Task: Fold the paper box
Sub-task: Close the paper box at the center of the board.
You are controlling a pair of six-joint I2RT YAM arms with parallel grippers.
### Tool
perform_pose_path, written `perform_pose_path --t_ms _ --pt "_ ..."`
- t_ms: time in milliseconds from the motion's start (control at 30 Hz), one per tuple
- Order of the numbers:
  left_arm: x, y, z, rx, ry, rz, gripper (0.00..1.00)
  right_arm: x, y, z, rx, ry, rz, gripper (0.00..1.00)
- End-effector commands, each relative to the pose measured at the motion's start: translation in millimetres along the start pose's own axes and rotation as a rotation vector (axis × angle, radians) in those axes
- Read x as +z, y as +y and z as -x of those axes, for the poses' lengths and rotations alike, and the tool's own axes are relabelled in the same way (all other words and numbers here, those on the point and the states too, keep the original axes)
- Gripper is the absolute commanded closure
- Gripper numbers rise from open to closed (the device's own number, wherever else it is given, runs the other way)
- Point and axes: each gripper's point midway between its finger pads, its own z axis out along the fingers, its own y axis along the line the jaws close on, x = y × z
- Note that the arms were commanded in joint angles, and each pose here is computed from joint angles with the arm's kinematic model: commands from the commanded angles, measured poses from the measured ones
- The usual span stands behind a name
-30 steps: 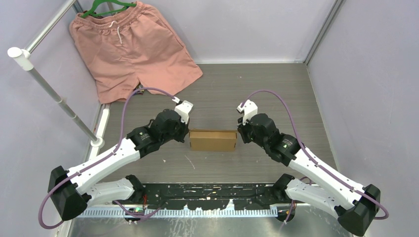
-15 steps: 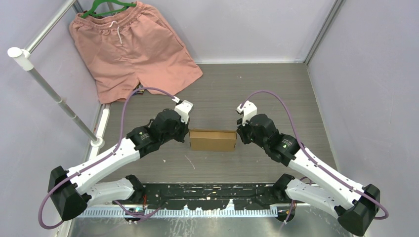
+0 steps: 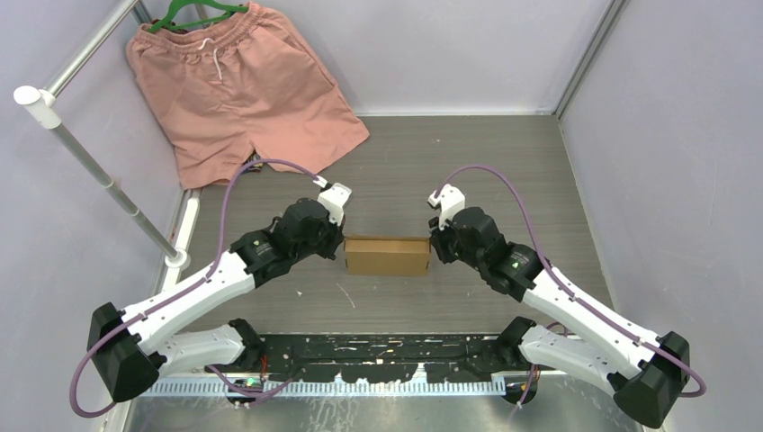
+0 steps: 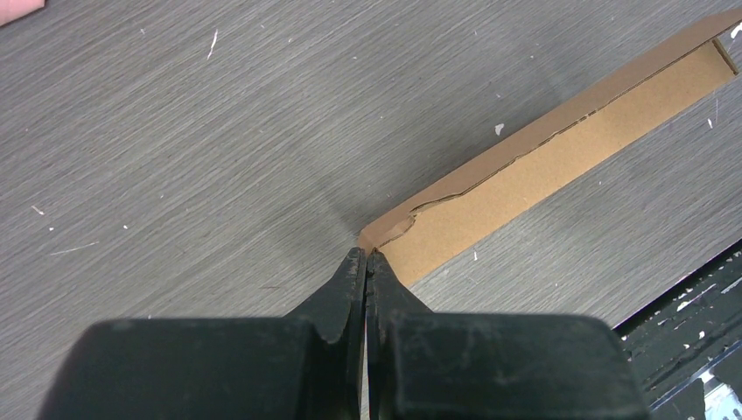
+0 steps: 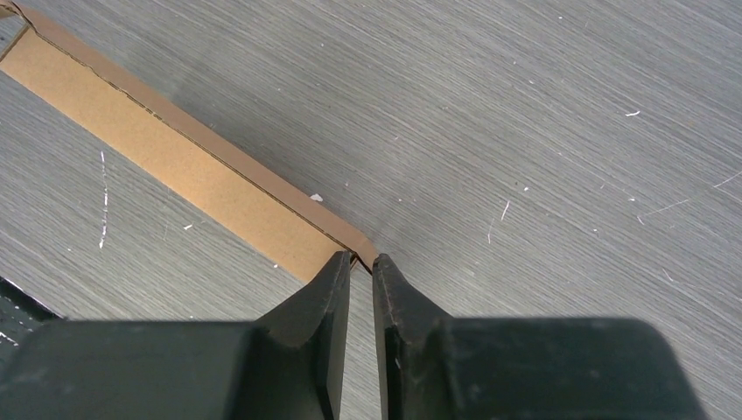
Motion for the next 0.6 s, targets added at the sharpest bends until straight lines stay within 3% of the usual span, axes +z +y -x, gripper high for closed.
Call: perform_pose_path --t_ms 0,567 --pt "-7.0 -4.4 29.2 -0.011 -0.074 -0.011 1.00 1.7 2.4 5.2 -0.001 -0.028 0.008 0.78" --pt "-6.1 -5.1 26.8 -0.016 -0.073 -0.015 1.00 4.1 -1.2 1.5 0.000 -0.021 -0.013 0.85"
